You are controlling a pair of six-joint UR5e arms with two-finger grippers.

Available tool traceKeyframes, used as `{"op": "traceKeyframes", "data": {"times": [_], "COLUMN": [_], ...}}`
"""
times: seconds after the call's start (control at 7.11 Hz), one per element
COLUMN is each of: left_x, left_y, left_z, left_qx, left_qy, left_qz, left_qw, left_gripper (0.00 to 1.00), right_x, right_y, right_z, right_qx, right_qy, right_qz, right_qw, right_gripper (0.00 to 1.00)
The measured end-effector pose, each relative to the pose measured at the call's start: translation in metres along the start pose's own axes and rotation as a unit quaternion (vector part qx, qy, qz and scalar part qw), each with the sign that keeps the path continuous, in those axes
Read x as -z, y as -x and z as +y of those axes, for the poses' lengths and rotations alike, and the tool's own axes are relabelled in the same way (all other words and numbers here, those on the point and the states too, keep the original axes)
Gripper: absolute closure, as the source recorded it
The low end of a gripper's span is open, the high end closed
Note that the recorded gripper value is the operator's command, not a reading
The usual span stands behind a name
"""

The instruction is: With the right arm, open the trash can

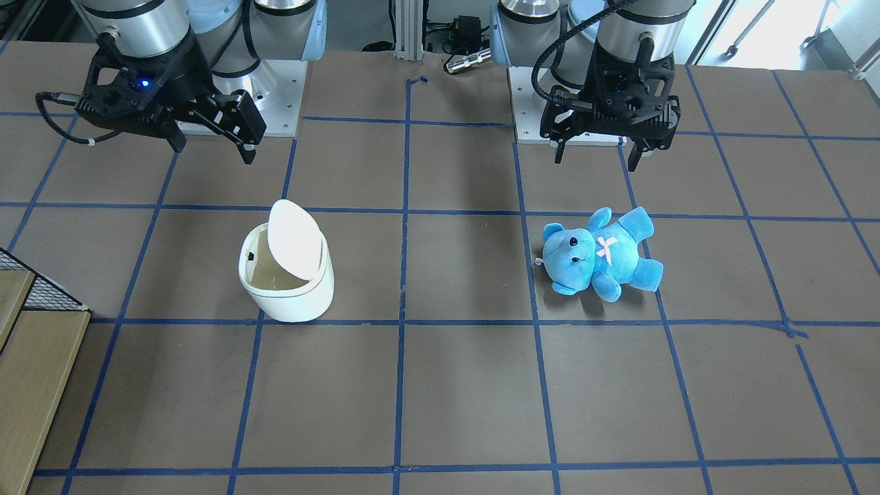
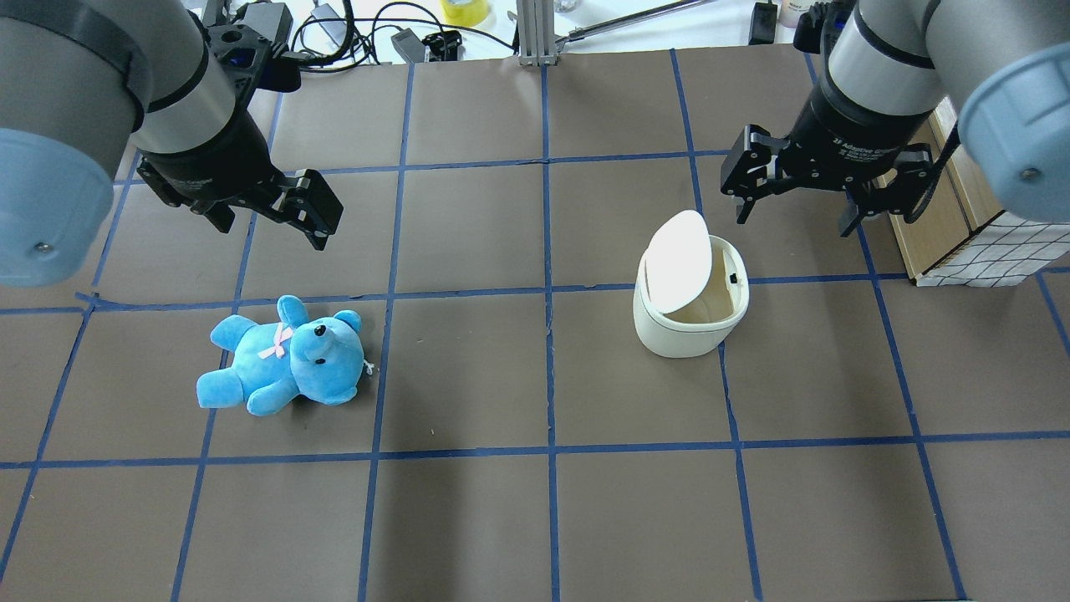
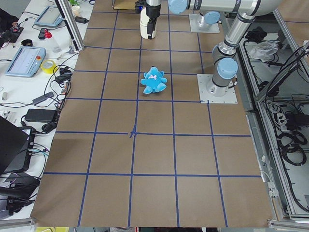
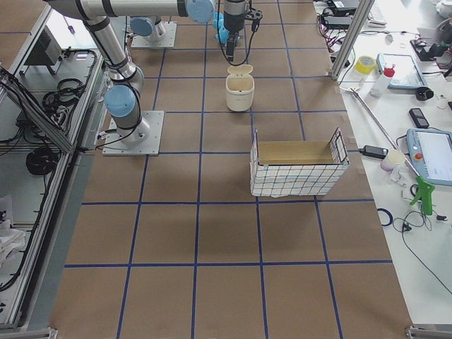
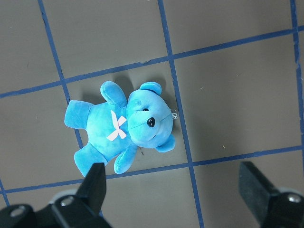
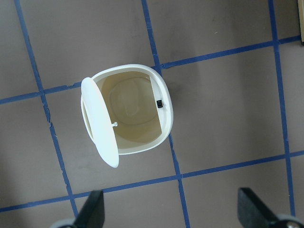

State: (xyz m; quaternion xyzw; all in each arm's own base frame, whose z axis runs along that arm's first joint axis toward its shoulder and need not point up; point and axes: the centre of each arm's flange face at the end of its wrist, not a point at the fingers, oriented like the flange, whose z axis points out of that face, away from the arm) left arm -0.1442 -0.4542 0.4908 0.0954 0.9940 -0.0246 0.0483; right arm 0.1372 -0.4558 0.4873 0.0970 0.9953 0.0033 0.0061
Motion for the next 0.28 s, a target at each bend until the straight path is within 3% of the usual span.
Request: {"op": "traceKeyframes", "data": {"times": [0.28], "left_x": [0.0000], "left_y": [0.0000], "left_z": [0.0000], "left_qx": [0.000], "left_qy": [0.000], "left_qz": [0.000], "left_qw": [1.0000], "left_gripper": [0.00], "right_x": [-0.0002], "right_y": [0.0007], "right_z": [0.0005], "right_qx": [0.001], "right_qy": [0.000], "right_qz": [-0.001], "right_qw": [1.0000], "right_gripper": [0.00]}}
